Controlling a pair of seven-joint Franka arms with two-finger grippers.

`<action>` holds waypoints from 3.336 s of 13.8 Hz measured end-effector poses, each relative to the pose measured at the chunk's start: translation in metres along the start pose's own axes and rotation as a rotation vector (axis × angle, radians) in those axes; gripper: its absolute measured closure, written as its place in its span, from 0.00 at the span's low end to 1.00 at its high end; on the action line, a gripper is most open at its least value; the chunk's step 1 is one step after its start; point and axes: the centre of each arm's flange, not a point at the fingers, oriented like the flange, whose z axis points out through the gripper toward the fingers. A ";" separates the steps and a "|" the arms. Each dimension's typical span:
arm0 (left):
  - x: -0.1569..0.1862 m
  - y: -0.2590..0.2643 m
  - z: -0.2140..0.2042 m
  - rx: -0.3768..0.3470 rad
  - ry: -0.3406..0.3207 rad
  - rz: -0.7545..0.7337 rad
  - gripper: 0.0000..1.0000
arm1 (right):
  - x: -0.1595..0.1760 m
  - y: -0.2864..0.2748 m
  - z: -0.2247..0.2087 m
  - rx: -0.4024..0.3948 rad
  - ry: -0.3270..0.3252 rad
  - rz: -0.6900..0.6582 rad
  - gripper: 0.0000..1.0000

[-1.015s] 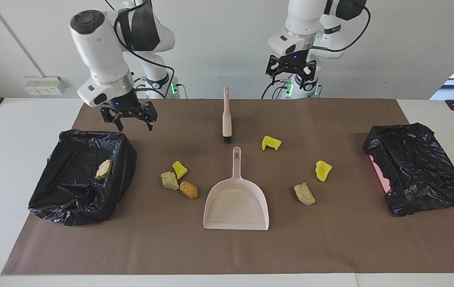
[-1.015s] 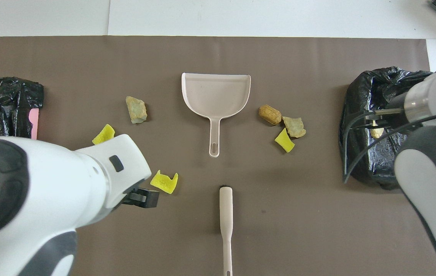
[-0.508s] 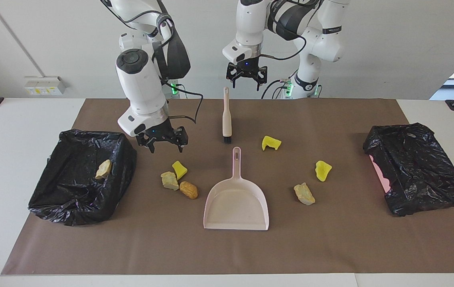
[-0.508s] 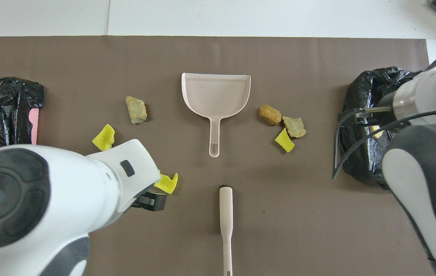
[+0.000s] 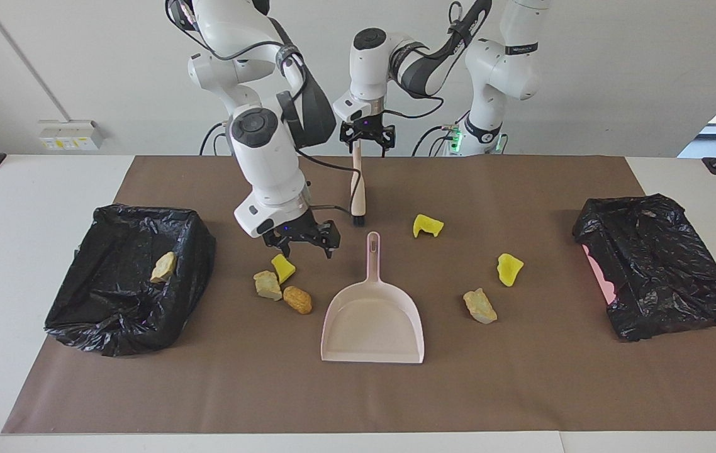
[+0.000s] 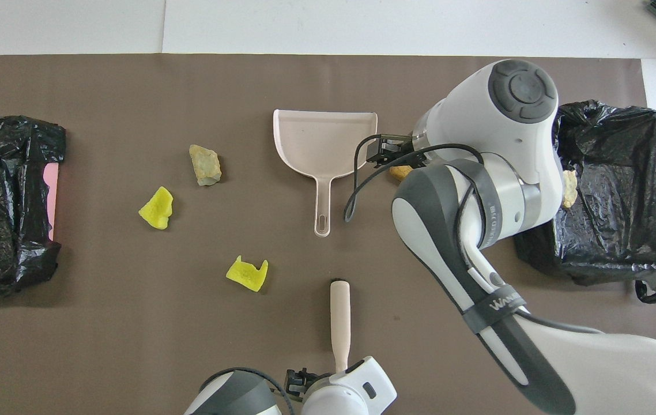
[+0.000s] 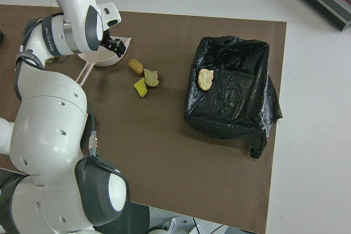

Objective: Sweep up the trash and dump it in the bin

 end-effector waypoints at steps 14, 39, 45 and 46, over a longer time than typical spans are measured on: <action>-0.004 0.016 0.038 0.008 -0.018 0.007 0.37 | -0.047 -0.082 0.104 -0.009 -0.042 -0.087 0.00; 0.128 -0.285 -0.038 0.102 -0.117 -0.234 0.74 | -0.010 0.089 -0.034 -0.058 -0.222 -0.967 0.67; 0.151 -0.421 -0.021 0.096 -0.066 -0.183 0.74 | -0.067 0.064 0.011 -0.068 -0.313 -1.243 0.67; 0.151 -0.440 -0.016 0.092 -0.068 -0.170 0.74 | -0.072 0.062 0.013 -0.068 -0.302 -1.272 0.67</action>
